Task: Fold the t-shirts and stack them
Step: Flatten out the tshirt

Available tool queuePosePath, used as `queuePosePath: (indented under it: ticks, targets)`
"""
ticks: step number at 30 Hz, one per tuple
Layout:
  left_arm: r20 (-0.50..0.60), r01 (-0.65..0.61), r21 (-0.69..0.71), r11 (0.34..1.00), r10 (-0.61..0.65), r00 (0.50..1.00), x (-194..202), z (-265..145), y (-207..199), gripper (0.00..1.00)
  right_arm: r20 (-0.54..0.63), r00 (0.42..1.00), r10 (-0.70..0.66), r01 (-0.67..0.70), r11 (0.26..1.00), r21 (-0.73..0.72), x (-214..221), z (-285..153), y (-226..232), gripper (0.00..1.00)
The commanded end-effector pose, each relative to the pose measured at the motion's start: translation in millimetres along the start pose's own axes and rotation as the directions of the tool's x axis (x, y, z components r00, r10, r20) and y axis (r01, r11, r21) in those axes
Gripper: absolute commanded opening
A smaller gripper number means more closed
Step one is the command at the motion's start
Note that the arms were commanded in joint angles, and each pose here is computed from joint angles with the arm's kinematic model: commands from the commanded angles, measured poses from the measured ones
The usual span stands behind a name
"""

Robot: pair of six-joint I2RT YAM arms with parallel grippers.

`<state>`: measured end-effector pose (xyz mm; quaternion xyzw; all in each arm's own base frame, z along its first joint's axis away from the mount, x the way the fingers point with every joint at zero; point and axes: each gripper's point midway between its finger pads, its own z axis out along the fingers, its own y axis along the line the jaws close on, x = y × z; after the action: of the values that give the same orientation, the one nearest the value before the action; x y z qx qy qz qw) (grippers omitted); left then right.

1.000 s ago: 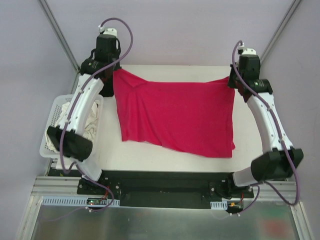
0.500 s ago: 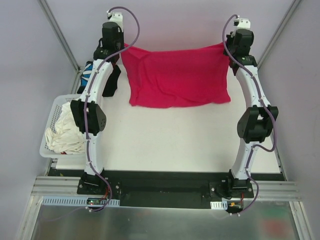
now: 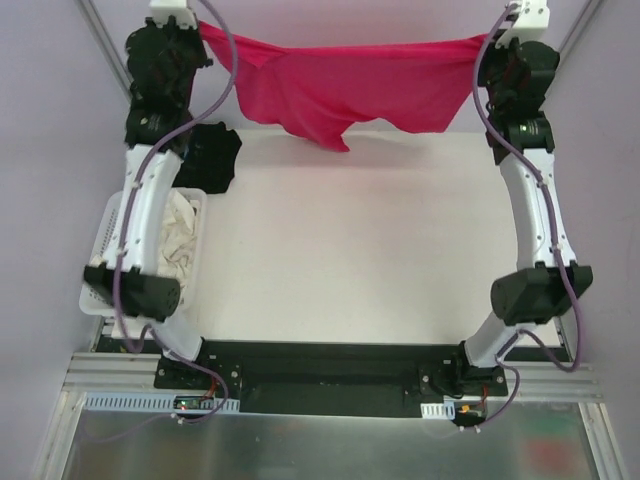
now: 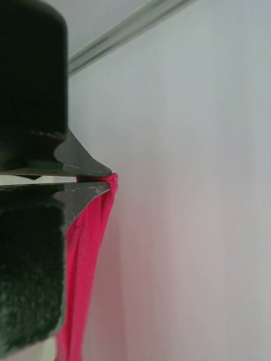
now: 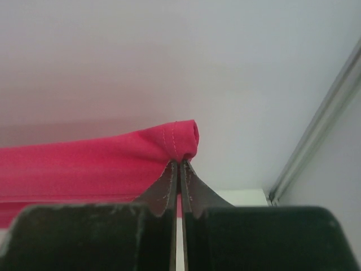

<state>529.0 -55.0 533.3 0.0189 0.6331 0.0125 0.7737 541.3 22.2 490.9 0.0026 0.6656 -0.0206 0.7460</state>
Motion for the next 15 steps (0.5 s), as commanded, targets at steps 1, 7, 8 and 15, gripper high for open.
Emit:
queuePosePath:
  ticks: [1, 7, 8, 15]
  targets:
    - [0.084, 0.062, 0.004, 0.998, -0.062, 0.995, -30.7, -75.0, 11.9, 0.00, -0.042, 0.999, -0.024, 0.025, 0.999, 0.028, 24.5, -50.7, -11.3, 0.01]
    - [-0.095, 0.139, 0.071, 0.988, -0.132, 0.987, 48.1, -148.1, -3.5, 0.48, -0.111, 0.994, 0.008, -0.008, 1.000, -0.001, 56.6, -117.0, -13.0, 0.22]
    - [-0.125, 0.152, 0.093, 0.984, -0.140, 0.982, 59.1, -158.0, -8.1, 0.59, -0.140, 0.990, 0.035, -0.035, 0.999, 0.004, 69.3, -124.2, -13.4, 0.34]
    - [-0.129, 0.139, 0.030, 0.990, -0.134, 0.983, 63.2, -202.8, 5.0, 0.99, -0.085, 0.995, 0.044, -0.042, 0.999, 0.031, 53.6, -173.7, -23.4, 0.90]
